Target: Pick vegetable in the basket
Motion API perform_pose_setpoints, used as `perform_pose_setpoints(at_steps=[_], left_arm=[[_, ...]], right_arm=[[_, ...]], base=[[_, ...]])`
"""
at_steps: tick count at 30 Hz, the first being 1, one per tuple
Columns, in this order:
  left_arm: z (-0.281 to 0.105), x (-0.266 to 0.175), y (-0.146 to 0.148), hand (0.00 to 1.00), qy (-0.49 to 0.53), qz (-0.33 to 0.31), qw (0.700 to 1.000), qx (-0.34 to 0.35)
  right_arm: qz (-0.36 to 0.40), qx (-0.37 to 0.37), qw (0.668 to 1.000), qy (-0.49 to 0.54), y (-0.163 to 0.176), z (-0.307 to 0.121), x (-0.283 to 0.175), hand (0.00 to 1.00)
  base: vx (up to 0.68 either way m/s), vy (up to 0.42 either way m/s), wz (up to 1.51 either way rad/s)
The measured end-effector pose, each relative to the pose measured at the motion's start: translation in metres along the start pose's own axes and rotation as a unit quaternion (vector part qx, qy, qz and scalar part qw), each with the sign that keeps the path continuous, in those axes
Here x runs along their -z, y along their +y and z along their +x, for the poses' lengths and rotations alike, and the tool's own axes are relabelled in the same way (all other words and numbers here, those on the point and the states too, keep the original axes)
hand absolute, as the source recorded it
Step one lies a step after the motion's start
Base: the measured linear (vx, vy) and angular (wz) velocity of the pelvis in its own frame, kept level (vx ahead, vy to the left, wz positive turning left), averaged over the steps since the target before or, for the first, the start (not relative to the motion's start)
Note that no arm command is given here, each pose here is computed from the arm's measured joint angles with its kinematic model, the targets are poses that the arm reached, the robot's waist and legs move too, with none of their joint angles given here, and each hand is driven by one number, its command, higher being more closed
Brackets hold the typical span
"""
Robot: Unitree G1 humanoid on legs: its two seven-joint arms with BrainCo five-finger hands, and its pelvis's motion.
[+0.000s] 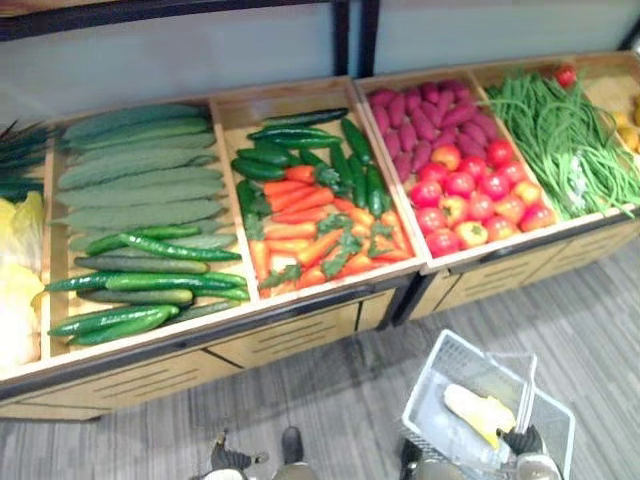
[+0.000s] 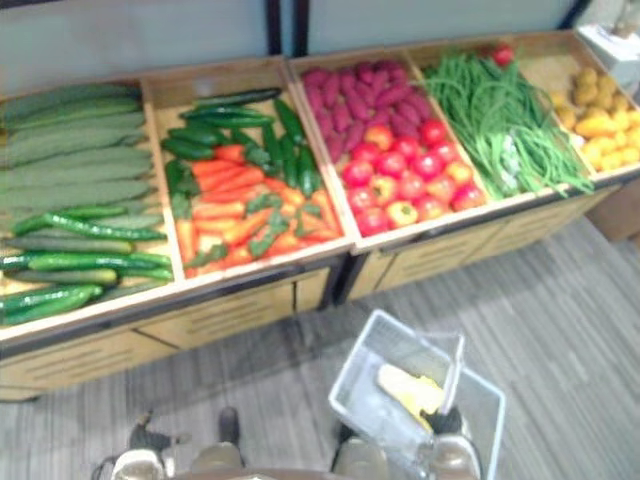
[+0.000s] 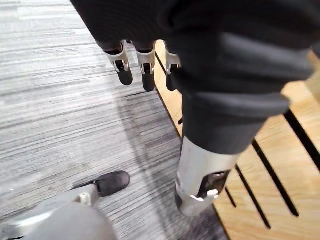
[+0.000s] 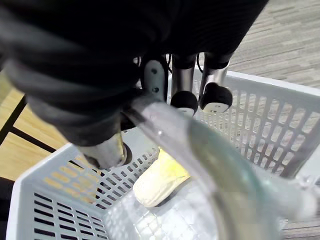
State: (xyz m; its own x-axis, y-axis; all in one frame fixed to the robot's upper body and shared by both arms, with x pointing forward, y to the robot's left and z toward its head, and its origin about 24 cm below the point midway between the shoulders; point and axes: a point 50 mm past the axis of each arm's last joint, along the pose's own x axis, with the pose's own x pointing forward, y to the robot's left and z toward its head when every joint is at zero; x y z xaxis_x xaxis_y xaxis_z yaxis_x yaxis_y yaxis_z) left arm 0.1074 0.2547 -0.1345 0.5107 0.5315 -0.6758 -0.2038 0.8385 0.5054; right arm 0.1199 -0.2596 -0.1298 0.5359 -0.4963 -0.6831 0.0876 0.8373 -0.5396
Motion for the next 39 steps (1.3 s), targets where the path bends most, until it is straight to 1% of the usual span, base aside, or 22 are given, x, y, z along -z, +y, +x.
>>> perform_pose_setpoints(at_steps=[4,6,8,9,10,11,14,17,18,20,21,22,23,24,25,26,28,29,31,35,38,39], left_arm=[[0.001,0.021,0.025,0.00,0.059,-0.063,0.994,-0.072],[-0.001,0.039,0.042,0.00,0.108,-0.109,0.980,-0.124],[-0.002,0.047,0.051,0.00,0.129,-0.131,0.972,-0.144],[-0.005,0.063,0.071,0.00,0.168,-0.171,0.952,-0.191],[-0.008,0.072,0.086,0.00,0.187,-0.193,0.937,-0.224],[-0.009,0.076,0.097,0.00,0.197,-0.206,0.926,-0.246],[-0.017,0.090,0.145,0.00,0.222,-0.263,0.876,-0.337],[-0.021,0.090,0.167,0.00,0.226,-0.276,0.852,-0.384],[-0.021,0.089,0.168,0.00,0.226,-0.277,0.848,-0.390],[-0.017,0.070,0.182,0.00,0.198,-0.290,0.832,-0.430],[-0.016,0.060,0.188,0.00,0.177,-0.290,0.829,-0.444],[-0.018,0.033,0.207,0.00,0.115,-0.271,0.825,-0.482],[-0.026,-0.010,0.229,0.00,0.015,-0.238,0.818,-0.523],[-0.035,-0.038,0.239,0.00,-0.048,-0.207,0.808,-0.550],[-0.041,-0.053,0.243,0.00,-0.082,-0.190,0.798,-0.566],[-0.055,-0.079,0.249,0.00,-0.142,-0.161,0.777,-0.592],[-0.068,-0.102,0.249,0.00,-0.196,-0.137,0.756,-0.609],[-0.079,-0.123,0.246,0.00,-0.247,-0.109,0.740,-0.617],[-0.088,-0.143,0.239,0.00,-0.294,-0.080,0.727,-0.615],[-0.109,-0.184,0.217,0.00,-0.414,-0.021,0.697,-0.585],[-0.124,-0.219,0.197,0.00,-0.516,0.049,0.671,-0.530],[-0.127,-0.224,0.193,0.00,-0.535,0.063,0.665,-0.517]], right_arm=[[0.008,0.001,1.000,0.013,-0.001,0.000,0.007,1.00],[0.022,0.014,0.999,0.031,-0.007,0.001,0.015,1.00],[0.023,0.016,0.999,0.039,-0.009,0.001,0.019,1.00],[0.023,0.019,0.998,0.048,-0.013,0.001,0.024,1.00],[0.022,0.024,0.998,0.055,-0.017,0.001,0.028,1.00],[0.022,0.027,0.998,0.061,-0.020,0.002,0.031,1.00],[0.010,0.031,0.996,0.077,-0.028,0.000,0.042,1.00],[0.002,0.025,0.996,0.082,-0.026,-0.002,0.048,1.00],[0.000,0.025,0.996,0.082,-0.026,-0.002,0.048,1.00],[-0.010,0.020,0.996,0.082,-0.024,-0.004,0.051,1.00],[-0.012,0.018,0.996,0.082,-0.024,-0.005,0.051,1.00],[-0.015,0.015,0.997,0.081,-0.022,-0.006,0.052,1.00],[-0.016,0.015,0.996,0.084,-0.022,-0.008,0.057,1.00],[-0.016,0.016,0.996,0.086,-0.022,-0.010,0.060,1.00],[-0.016,0.016,0.996,0.086,-0.022,-0.010,0.060,1.00],[-0.015,0.016,0.996,0.083,-0.022,-0.009,0.059,1.00],[-0.012,0.015,0.997,0.077,-0.021,-0.009,0.056,1.00],[-0.009,0.015,0.997,0.074,-0.020,-0.008,0.055,1.00],[-0.006,0.015,0.997,0.074,-0.020,-0.008,0.055,1.00],[-0.006,0.013,0.997,0.074,-0.020,-0.008,0.055,1.00],[-0.007,0.014,0.997,0.069,-0.021,-0.007,0.053,1.00],[-0.007,0.014,0.998,0.068,-0.021,-0.007,0.052,1.00]], base=[[0.07,0.035,0.15],[0.09,0.035,0.13],[0.06,0.020,0.03],[0.03,0.007,-0.02],[0.00,0.000,0.00],[0.00,0.000,0.00],[-0.01,0.008,0.00],[-0.05,0.027,-0.03],[-0.04,0.022,-0.03],[-0.05,0.018,0.05],[-0.04,0.011,0.10],[-0.02,0.002,0.16],[0.01,0.000,0.26],[0.02,0.003,0.25],[0.03,0.017,0.15],[0.00,0.000,0.00],[0.04,0.024,-0.03],[0.05,0.022,-0.01],[0.02,0.008,0.00],[0.00,0.000,0.00],[-0.01,0.017,-0.05],[-0.02,0.022,-0.11]])
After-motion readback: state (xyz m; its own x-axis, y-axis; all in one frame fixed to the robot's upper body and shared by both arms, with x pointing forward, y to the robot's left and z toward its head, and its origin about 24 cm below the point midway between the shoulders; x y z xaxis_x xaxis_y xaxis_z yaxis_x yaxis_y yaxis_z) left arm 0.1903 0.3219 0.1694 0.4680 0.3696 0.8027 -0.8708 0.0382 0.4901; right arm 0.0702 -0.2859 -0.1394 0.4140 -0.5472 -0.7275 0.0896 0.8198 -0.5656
